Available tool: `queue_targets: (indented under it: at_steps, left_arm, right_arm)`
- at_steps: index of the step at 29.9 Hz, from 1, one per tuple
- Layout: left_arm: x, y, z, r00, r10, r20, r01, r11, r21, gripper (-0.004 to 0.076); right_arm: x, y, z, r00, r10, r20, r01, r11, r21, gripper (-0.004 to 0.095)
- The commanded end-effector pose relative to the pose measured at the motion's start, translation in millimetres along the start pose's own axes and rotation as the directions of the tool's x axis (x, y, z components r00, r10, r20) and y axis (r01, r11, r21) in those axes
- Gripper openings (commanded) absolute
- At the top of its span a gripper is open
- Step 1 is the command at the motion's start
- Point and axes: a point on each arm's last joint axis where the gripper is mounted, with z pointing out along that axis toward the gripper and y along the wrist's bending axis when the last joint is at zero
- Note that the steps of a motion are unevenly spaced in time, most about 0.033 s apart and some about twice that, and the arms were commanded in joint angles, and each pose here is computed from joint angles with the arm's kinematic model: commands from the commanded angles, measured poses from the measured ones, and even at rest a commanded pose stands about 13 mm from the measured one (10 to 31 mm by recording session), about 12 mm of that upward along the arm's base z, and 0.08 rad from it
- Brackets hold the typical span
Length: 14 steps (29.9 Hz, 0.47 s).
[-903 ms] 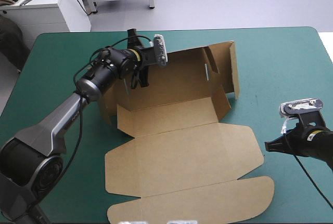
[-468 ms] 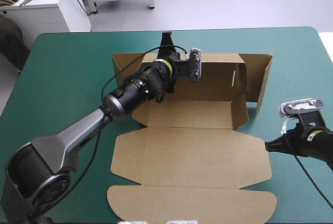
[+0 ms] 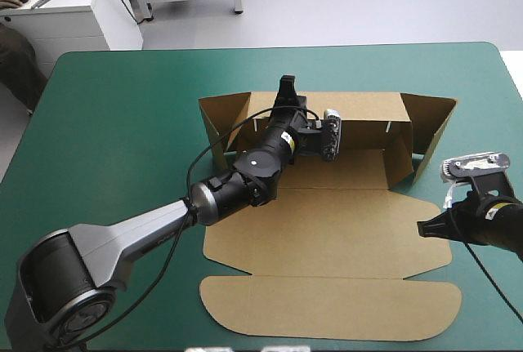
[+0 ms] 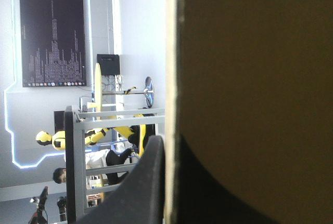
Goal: Fold the box
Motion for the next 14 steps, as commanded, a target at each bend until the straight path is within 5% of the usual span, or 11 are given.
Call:
queue_targets:
  at_steps: [1,14]
  left_arm:
    - [-5.0,20.4,-14.7,0.999,-0.007,0.047,0.011,0.995,-0.100,-0.0010]
    - [-3.3,10.9,-5.2,0.999,0.032,0.007,-0.031,0.995,-0.099,-0.0010]
  right_arm:
    - [-11.7,-2.0,-13.1,0.997,0.000,0.080,-0.001,1.000,0.017,-0.0020]
    - [-37.3,-1.5,-81.5,0.985,-0.009,0.174,0.004,0.999,0.031,0.0033]
